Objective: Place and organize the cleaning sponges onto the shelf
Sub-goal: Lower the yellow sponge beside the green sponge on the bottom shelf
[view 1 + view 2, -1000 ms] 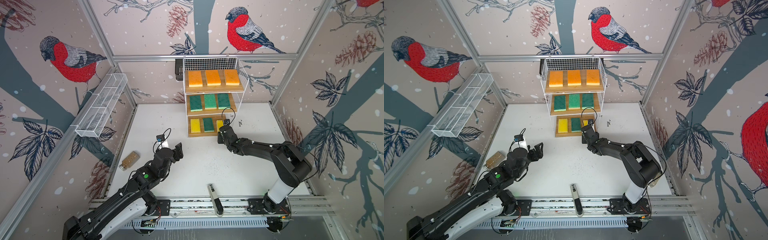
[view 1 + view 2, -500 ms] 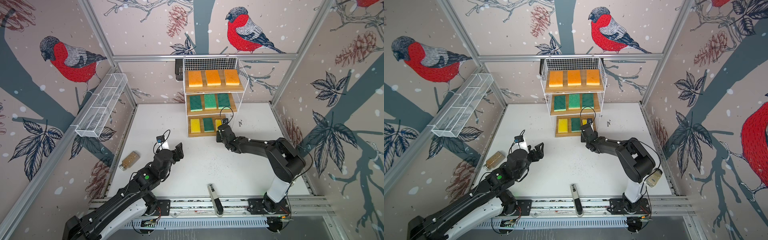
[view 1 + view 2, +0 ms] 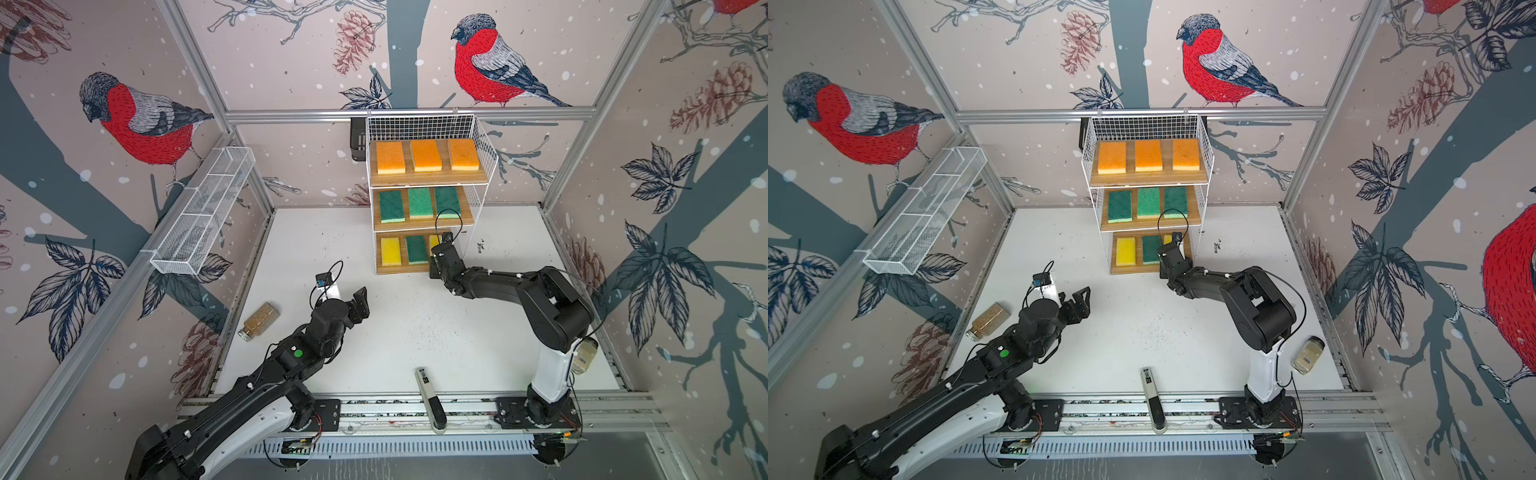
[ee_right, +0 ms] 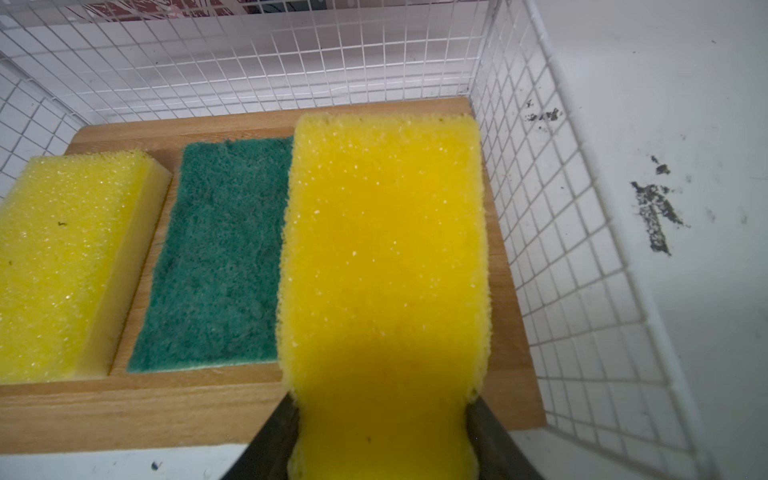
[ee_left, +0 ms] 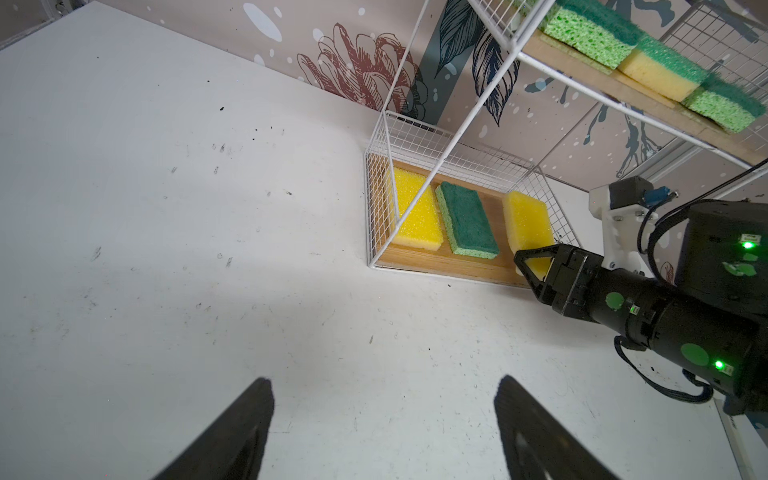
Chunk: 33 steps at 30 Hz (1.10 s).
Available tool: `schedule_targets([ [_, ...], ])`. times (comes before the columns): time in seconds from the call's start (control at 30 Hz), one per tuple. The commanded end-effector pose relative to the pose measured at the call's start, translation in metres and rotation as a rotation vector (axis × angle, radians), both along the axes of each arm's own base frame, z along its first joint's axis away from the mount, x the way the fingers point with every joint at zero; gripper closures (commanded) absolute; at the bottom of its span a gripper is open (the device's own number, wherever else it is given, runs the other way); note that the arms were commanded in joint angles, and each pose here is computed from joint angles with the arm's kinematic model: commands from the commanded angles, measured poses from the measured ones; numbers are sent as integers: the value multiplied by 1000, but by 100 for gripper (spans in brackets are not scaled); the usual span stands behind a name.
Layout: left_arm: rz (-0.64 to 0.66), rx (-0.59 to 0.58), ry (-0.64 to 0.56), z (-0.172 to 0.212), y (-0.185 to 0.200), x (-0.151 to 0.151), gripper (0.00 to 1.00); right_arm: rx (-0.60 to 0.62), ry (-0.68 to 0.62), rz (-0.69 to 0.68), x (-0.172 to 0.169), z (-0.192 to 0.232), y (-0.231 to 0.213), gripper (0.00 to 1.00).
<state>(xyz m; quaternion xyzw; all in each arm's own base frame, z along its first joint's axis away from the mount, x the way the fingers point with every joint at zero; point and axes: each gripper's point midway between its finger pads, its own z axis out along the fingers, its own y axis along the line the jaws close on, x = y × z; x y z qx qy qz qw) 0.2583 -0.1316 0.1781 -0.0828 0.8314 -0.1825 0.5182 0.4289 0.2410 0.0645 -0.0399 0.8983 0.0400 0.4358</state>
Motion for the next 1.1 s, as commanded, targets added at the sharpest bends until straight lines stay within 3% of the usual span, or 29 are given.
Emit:
schedule_targets([
  [0.0, 11, -18, -40, 9, -1, 4, 16, -15, -24, -12, 10, 4, -2, 47],
  [1.07, 13, 17, -32, 4, -4, 11, 15, -108, 19, -14, 30, -10, -15, 46],
])
